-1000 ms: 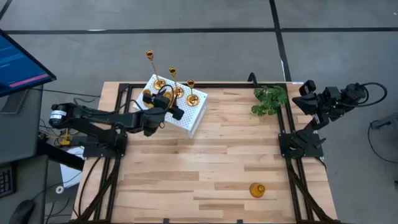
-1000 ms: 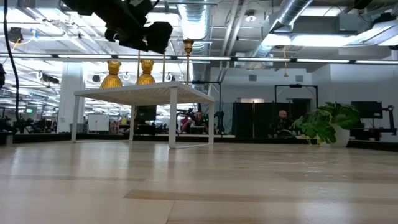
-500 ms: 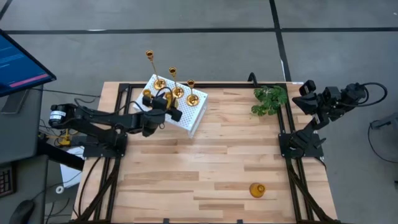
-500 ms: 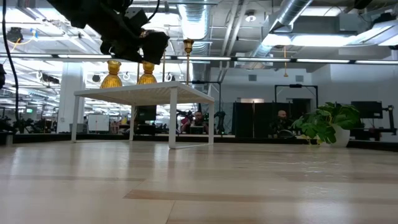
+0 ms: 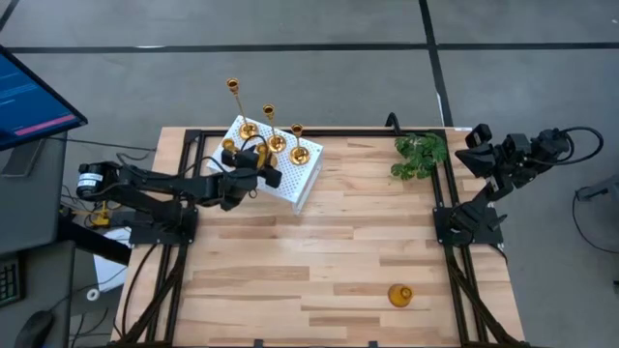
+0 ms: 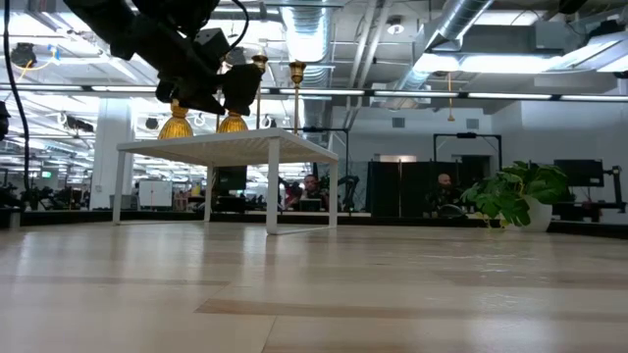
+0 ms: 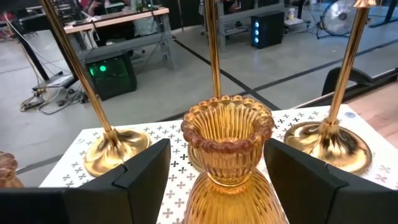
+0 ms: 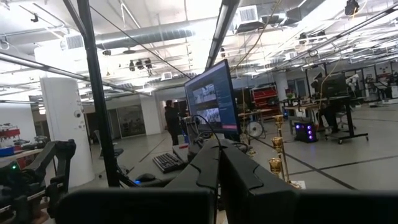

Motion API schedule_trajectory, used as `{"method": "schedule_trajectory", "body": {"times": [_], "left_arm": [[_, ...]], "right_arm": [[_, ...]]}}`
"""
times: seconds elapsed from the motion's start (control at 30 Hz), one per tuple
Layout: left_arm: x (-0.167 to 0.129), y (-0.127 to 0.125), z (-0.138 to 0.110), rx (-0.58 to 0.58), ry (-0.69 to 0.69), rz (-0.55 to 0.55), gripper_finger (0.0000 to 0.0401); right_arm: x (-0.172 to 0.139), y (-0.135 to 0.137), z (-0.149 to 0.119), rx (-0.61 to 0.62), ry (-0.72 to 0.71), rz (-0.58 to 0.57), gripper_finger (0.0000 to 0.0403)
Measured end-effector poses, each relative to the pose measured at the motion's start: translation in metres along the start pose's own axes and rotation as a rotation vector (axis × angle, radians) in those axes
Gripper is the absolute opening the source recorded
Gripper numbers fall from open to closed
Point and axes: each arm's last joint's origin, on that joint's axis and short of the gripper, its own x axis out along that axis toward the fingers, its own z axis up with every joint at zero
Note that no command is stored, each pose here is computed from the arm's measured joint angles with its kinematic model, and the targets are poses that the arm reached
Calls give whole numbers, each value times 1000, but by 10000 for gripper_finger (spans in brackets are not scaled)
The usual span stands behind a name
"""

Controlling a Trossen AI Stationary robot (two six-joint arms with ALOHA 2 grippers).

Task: Pick & Place candle stick holders
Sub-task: Put the top brown glass candle holder on the shelf aligned with the other brown glass candle holder

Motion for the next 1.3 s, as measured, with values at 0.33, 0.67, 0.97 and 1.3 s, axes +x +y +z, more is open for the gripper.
{"method": "schedule_trajectory", "body": {"times": [0.33, 0.67, 0.97, 1.3], "left_arm": [[0, -2, -1, 16, 19, -62, 225], [0, -2, -1, 17, 19, -64, 161], [-7, -4, 0, 34, 13, -98, 124], [-19, -5, 1, 43, 25, -142, 127]], "right_arm": [[0, 0, 0, -6, 1, 1, 0], [0, 0, -1, -9, 6, 2, 0], [0, 0, -1, 5, 6, 1, 0], [0, 0, -1, 13, 6, 1, 0]]}}
